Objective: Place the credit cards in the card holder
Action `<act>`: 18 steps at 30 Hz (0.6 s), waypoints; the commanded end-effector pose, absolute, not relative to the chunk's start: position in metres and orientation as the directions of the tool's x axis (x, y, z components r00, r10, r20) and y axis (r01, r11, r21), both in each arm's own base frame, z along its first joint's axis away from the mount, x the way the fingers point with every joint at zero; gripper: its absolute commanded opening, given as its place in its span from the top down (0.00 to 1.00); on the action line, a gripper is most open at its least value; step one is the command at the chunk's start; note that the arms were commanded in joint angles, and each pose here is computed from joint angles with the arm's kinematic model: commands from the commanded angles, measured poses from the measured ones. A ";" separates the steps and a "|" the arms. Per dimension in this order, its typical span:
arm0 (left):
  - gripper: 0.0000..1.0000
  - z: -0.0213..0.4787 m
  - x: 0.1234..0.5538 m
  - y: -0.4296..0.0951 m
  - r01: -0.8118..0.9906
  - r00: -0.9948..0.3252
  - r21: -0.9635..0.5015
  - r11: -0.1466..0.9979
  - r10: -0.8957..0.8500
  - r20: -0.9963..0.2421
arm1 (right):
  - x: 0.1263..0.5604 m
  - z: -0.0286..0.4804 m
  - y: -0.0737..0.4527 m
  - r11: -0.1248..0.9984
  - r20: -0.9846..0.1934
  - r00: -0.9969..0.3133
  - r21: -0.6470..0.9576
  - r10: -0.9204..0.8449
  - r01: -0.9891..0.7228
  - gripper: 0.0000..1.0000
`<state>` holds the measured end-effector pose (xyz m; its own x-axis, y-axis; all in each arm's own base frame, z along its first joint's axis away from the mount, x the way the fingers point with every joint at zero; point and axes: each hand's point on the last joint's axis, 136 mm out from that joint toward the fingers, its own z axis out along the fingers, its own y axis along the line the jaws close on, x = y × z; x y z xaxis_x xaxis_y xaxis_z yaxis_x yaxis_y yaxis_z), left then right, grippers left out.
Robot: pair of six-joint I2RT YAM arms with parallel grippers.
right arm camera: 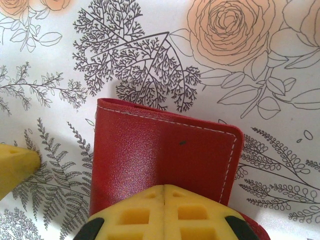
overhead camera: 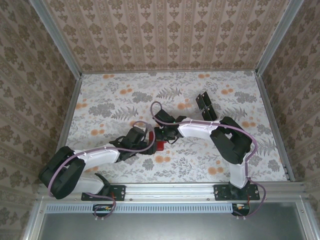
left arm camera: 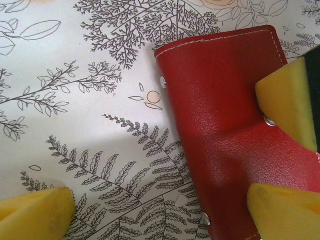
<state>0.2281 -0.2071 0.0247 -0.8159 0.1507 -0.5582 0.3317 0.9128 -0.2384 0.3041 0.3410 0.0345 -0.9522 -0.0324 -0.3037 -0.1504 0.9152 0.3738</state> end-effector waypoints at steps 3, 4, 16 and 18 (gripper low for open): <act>0.00 -0.010 0.213 -0.191 0.278 -0.864 -0.209 0.938 0.149 -0.480 | 0.310 0.047 0.341 0.915 -0.309 -0.950 0.368 -0.048 -0.166 0.93; 0.00 -0.012 0.212 -0.189 0.270 -0.869 -0.207 0.940 0.145 -0.474 | 0.312 0.052 0.341 0.914 -0.316 -0.948 0.370 -0.045 -0.167 0.90; 0.00 -0.021 0.210 -0.184 0.224 -0.886 -0.205 0.953 0.111 -0.450 | 0.311 0.103 0.301 0.939 -0.408 -0.913 0.311 -0.011 -0.150 0.73; 0.00 -0.022 0.210 -0.185 0.223 -0.886 -0.205 0.953 0.111 -0.450 | 0.308 0.102 0.293 0.950 -0.404 -0.915 0.279 -0.018 -0.142 0.69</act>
<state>0.2328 -0.2051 0.0203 -0.8200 0.0909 -0.5650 0.2701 0.9319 -0.2420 0.3154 0.3194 0.1068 -0.9121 0.0022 -0.4099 -0.1652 0.9132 0.3724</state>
